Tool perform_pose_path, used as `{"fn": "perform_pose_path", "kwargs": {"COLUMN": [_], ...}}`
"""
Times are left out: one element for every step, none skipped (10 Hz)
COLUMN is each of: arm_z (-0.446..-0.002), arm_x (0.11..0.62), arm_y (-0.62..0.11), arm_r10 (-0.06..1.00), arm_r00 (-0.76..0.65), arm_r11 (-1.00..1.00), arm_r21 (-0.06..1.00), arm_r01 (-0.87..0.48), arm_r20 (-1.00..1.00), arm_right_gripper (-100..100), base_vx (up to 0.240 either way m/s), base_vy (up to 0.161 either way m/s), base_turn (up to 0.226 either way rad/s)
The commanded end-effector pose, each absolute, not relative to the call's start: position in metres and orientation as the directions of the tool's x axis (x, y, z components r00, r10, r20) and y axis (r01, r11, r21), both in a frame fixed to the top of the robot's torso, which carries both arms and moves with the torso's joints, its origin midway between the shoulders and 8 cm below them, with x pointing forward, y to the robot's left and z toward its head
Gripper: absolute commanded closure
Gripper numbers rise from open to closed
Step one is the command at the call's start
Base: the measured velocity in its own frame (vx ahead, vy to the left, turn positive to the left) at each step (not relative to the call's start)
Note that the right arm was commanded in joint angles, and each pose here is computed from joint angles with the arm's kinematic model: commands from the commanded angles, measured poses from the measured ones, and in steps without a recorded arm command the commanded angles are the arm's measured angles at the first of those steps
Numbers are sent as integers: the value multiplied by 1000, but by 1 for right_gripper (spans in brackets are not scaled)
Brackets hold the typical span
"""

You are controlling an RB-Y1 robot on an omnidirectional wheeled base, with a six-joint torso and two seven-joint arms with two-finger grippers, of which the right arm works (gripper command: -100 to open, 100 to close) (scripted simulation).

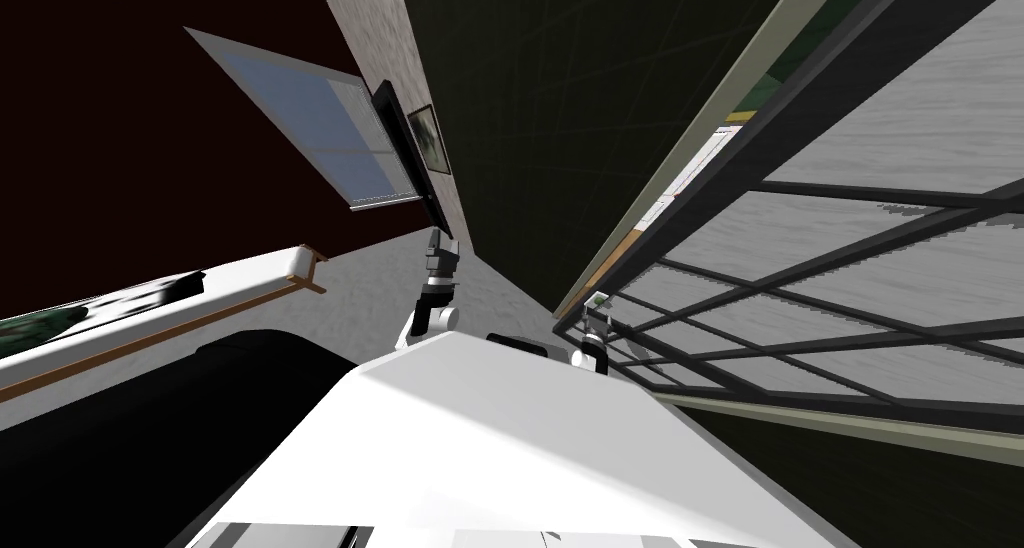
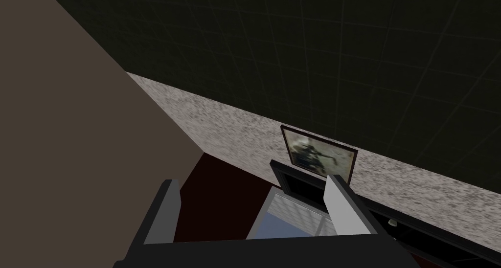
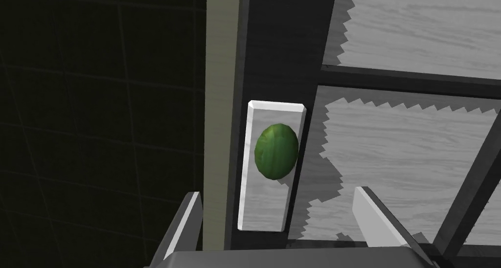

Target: Pull the door open

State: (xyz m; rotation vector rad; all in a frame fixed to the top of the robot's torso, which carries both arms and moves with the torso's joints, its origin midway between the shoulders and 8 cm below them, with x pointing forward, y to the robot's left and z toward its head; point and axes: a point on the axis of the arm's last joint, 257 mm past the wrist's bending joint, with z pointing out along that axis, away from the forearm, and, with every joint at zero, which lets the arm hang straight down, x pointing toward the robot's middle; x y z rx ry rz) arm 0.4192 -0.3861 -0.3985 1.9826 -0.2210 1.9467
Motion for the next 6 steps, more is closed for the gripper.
{"fn": "perform_pose_path", "kwargs": {"arm_z": [-399,-399,-400,-400,-400,-401], "arm_x": [420,420,420,420,420,411], "arm_y": [-385,-385,-384,-384,-384,-404], "arm_r10": [75,50,25,0,18,12], "arm_r00": [24,16,8,0,6,5], "arm_r11": [-930,-931,-931,-931,-931,-924], "arm_r21": [79,52,26,0,19,13], "arm_r01": [-358,-361,-363,-365,-364,-383], "arm_r20": [997,999,1000,1000,1000,1000], "arm_right_gripper": [-100,-100,-100,-100,-100,-100], "base_vx": [-55,-58,-48,-39,-17,123], "base_vy": [-4,-6,-10,-8,-3,4], "base_turn": [40,30,24,27,5,125]}}
